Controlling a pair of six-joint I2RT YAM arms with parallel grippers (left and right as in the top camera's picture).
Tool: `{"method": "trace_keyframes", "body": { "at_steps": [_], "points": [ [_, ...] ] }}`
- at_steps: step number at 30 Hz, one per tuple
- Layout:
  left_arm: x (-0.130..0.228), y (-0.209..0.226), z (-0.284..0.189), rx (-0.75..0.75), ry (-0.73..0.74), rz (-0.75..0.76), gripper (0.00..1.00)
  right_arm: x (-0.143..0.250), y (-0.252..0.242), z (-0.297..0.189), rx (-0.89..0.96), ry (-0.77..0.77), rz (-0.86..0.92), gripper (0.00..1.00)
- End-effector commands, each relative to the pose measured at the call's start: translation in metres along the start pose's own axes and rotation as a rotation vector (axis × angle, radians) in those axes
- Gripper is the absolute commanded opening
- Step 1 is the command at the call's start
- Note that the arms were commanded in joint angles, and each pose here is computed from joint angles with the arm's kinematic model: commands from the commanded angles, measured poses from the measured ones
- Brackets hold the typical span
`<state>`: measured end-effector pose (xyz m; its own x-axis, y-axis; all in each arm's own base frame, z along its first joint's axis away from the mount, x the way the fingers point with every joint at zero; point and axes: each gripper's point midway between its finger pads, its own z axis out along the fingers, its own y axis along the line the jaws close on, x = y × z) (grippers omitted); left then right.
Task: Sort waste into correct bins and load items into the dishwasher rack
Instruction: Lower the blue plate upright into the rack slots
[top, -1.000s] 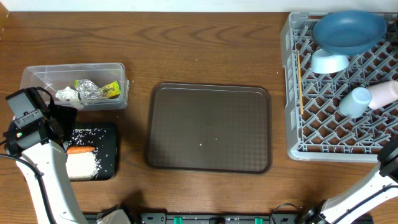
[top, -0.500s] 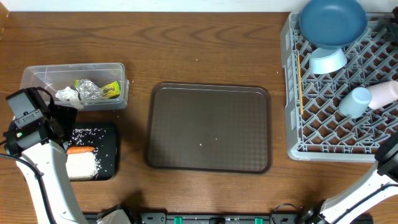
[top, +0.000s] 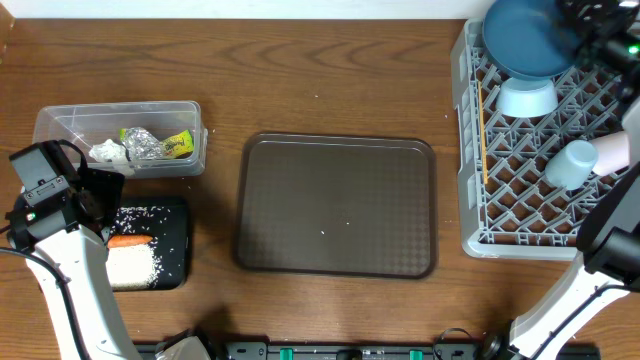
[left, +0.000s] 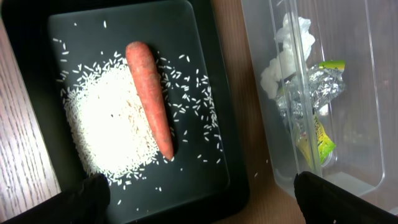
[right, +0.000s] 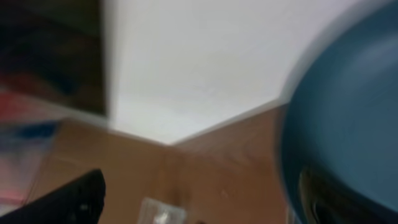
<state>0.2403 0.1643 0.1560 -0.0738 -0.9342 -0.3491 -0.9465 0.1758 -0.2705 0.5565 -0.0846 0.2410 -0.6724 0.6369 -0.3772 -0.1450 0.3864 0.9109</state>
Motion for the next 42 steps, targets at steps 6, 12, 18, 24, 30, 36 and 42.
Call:
{"method": "trace_keyframes", "body": {
  "at_steps": [6,12,18,24,30,36,42],
  "points": [
    [-0.006,-0.003,-0.004,0.007,-0.015,-0.001,0.98,0.006,0.004,-0.001,0.772,-0.059,-0.552,0.99],
    [-0.006,-0.003,-0.004,0.007,-0.015,-0.001,0.98,0.019,0.060,0.036,0.823,-0.041,-0.783,0.99],
    [-0.006,-0.003,-0.004,0.007,-0.015,-0.001,0.98,0.030,0.046,0.057,1.043,0.002,-0.989,0.95],
    [-0.006,-0.003,-0.004,0.007,-0.015,-0.001,0.98,0.044,-0.004,0.072,1.133,0.101,-0.981,0.83],
    [-0.006,-0.003,-0.004,0.007,-0.015,-0.001,0.98,0.047,-0.033,0.072,1.175,0.146,-0.958,0.79],
    [-0.006,-0.003,-0.004,0.007,-0.015,-0.001,0.98,0.049,-0.051,0.069,1.193,0.179,-0.937,0.63],
    [-0.006,-0.003,-0.004,0.007,-0.015,-0.001,0.98,0.060,-0.080,0.073,1.219,0.240,-0.916,0.61]
  ]
}}
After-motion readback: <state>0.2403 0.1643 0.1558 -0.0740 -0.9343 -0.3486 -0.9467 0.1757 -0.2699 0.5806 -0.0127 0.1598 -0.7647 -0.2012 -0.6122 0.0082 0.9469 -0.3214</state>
